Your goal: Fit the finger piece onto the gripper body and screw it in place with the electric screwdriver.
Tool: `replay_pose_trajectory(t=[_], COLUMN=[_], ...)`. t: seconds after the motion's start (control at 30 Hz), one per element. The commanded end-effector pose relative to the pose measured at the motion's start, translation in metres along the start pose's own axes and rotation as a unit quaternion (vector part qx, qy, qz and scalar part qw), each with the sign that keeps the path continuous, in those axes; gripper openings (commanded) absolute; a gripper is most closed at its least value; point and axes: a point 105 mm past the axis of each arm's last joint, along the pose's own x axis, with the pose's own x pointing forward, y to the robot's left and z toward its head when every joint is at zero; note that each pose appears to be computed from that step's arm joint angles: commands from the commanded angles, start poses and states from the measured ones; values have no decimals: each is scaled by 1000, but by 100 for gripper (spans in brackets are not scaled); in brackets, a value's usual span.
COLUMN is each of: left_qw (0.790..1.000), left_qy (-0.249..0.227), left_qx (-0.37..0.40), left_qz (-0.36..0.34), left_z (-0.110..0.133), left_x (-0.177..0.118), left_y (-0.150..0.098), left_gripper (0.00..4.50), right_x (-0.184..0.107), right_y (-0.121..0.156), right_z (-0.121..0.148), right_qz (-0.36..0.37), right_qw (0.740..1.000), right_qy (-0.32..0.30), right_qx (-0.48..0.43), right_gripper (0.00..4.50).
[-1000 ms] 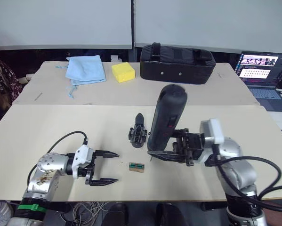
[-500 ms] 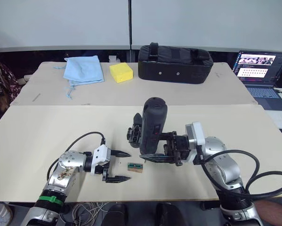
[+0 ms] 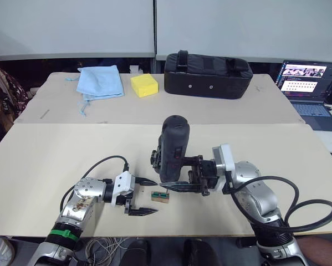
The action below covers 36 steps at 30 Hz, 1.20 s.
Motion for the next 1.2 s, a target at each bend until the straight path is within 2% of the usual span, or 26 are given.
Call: replay_pose_trajectory(t=[0.03, 0.47, 1.2], left_qw=[1000, 1000, 1000], left_qy=[1, 6, 15], left_qx=[2, -15, -1], left_qz=[-5, -10, -24], left_z=[-2, -7, -6], left_x=[5, 6, 13], left_y=[-3, -9, -13], left_gripper=[450, 450, 450], right_x=[4, 3, 2], right_y=[0, 2, 4], right_z=[15, 10, 3], right_qz=[12, 15, 21], right_qw=[999, 999, 999], right_qy=[-20, -11, 3], right_qx=[-42, -41, -41], right_gripper=[192, 192, 192])
